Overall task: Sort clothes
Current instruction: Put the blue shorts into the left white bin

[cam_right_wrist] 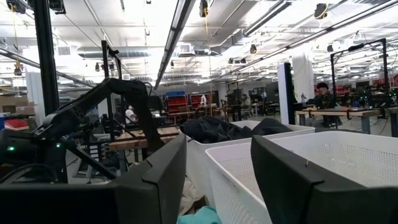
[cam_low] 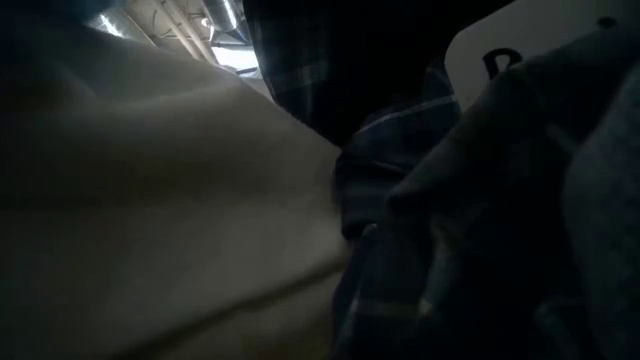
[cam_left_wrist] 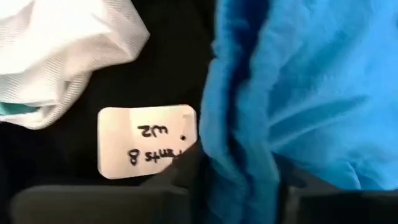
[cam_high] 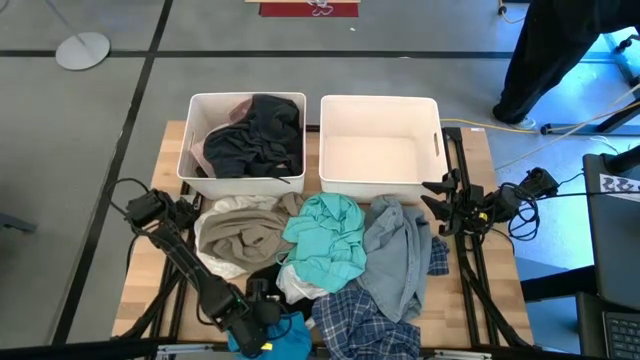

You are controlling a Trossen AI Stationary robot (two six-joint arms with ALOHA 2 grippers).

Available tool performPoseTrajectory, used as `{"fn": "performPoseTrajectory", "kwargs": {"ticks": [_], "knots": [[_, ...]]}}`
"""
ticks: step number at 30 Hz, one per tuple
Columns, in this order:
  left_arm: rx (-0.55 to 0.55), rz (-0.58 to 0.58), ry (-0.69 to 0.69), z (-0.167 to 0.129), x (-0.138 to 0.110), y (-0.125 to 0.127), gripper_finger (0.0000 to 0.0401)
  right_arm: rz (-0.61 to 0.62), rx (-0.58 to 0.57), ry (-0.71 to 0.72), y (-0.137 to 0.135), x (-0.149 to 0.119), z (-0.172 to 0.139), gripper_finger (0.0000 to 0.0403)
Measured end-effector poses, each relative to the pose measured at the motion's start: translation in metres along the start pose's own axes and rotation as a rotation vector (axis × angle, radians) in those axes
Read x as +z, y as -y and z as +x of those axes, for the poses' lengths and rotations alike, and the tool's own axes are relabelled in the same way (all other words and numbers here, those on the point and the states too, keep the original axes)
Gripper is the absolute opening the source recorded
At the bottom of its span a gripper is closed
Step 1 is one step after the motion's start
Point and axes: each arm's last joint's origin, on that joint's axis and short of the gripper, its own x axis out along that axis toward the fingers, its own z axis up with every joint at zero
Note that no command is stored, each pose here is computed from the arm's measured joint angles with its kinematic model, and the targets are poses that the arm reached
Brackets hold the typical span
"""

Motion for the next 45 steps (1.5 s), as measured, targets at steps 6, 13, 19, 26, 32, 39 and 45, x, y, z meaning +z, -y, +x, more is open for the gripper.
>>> {"fn": "performPoseTrajectory", "kwargs": {"ticks": [6,13,19,26,32,39,45], "knots": [[-0.035,0.021,0.037,-0.020,0.007,-0.004,0.0010,0.023,0.007,0.003,0.000,0.001,0.000,0.0182],[-0.039,-0.024,0.204,-0.072,0.021,-0.019,0.0022,0.026,0.011,0.003,0.000,0.001,0.000,0.0182],[0.002,0.028,0.411,-0.128,0.031,-0.043,0.0009,0.028,0.010,0.003,0.000,0.001,0.000,0.0182],[0.242,0.097,0.693,-0.191,0.036,-0.082,0.0025,0.028,0.010,0.003,0.000,0.001,0.000,0.0182],[0.608,0.108,0.894,-0.240,0.042,-0.117,0.0027,0.028,0.010,0.003,0.000,0.001,0.000,0.0182],[0.993,0.050,0.909,-0.291,0.049,-0.165,0.0028,0.014,0.011,0.001,0.000,0.000,0.000,0.0182],[1.180,-0.152,0.873,-0.315,0.045,-0.218,0.0029,0.006,0.010,0.001,0.000,0.000,0.000,0.0182]]}}
